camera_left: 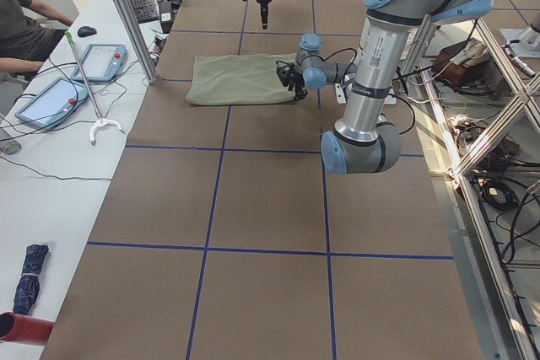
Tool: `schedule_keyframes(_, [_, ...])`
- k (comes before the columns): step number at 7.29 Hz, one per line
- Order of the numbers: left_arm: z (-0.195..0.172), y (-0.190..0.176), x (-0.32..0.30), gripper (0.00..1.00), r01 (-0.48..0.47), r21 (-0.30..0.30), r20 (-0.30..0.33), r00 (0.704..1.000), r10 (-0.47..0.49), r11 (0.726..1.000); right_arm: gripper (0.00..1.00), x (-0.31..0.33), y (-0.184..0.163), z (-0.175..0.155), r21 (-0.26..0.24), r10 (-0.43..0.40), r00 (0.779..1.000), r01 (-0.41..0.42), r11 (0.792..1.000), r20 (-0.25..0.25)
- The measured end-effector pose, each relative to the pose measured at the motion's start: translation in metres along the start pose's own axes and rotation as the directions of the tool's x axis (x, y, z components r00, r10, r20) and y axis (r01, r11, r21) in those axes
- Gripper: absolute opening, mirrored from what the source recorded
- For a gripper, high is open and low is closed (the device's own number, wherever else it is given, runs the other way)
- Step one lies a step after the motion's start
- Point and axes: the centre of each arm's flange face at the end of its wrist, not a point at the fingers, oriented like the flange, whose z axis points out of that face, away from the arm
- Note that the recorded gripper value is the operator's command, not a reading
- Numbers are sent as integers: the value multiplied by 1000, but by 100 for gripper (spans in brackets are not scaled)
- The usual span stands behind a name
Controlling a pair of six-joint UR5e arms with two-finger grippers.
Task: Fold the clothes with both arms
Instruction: 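Lower the left gripper to the shirt's nearest corner while the right gripper holds position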
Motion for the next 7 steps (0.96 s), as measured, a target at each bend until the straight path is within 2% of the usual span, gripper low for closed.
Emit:
schedule_keyframes(1, [0, 0, 0, 0, 1, 0, 0, 1000, -1, 1000, 100, 0, 0, 0, 0, 0, 1000, 0, 1000, 0])
schedule_keyframes(5, [-5, 1, 1, 0, -6, -1, -9, 1000, 6, 1000, 100, -3, 0, -3, 9, 4, 1000, -4, 1000, 13])
schedule_keyframes(7, [-13, 4, 6, 0, -12, -13, -27, 1000, 12, 1000, 100, -14, 10, 0, 8, 56, 998, -56, 998, 34])
